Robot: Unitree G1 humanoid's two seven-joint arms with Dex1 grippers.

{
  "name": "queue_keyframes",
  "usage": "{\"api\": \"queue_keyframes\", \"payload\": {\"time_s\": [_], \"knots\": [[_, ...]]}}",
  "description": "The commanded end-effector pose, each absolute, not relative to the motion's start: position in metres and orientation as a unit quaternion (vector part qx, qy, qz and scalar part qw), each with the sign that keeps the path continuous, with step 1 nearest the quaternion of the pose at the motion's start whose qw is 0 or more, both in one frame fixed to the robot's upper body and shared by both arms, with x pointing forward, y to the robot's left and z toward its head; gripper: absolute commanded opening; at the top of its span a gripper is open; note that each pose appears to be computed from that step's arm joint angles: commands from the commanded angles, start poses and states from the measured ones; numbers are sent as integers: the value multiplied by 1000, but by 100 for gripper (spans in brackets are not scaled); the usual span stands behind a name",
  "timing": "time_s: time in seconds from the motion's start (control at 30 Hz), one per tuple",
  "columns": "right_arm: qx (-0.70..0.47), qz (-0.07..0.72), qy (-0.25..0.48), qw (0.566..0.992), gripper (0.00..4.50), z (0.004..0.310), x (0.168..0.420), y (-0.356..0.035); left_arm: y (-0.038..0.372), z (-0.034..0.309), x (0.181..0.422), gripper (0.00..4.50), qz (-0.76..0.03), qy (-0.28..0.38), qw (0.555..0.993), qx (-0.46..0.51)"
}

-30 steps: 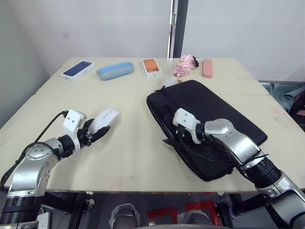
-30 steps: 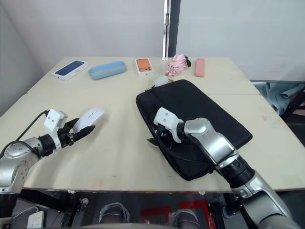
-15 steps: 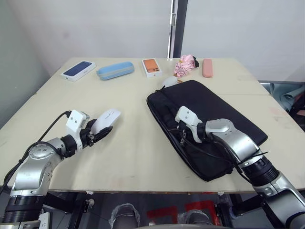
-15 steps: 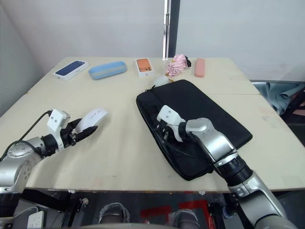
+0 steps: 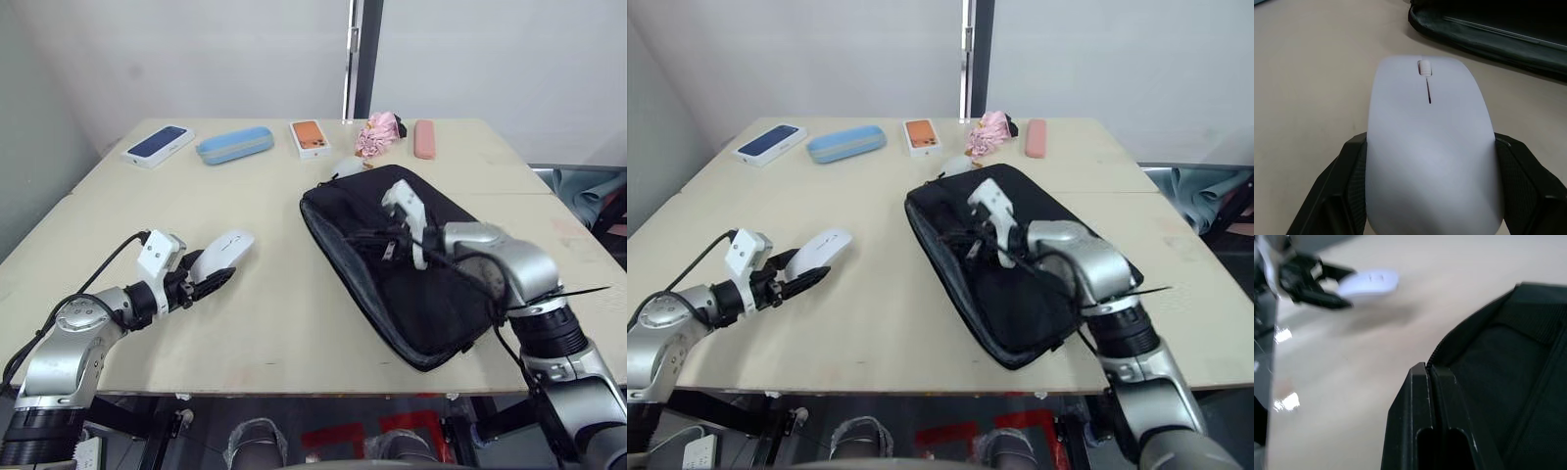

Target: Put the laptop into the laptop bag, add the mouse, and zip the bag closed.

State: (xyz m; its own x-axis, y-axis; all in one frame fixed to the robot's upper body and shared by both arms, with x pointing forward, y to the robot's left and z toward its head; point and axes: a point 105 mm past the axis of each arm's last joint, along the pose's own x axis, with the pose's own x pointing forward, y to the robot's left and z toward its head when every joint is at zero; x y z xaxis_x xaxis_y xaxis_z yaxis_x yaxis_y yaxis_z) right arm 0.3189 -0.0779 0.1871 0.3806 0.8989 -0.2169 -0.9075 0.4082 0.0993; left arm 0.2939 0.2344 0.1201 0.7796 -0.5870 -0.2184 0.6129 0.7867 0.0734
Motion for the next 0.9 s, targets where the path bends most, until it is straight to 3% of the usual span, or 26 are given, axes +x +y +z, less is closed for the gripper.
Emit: {"api": "queue_keyframes", "payload": {"time_s": [0.03,0.27,0.63,0.9], "knots": [[13,576,61,815,2,228,310,-68,213,138,292,283,-364,64,926,83],[68,593,43,801,2,249,305,-53,170,135,302,283,-419,60,900,102],[99,601,31,793,2,259,297,-47,100,126,324,283,-479,46,872,93],[102,596,31,796,2,259,296,-48,72,115,342,283,-501,69,856,104]]}}
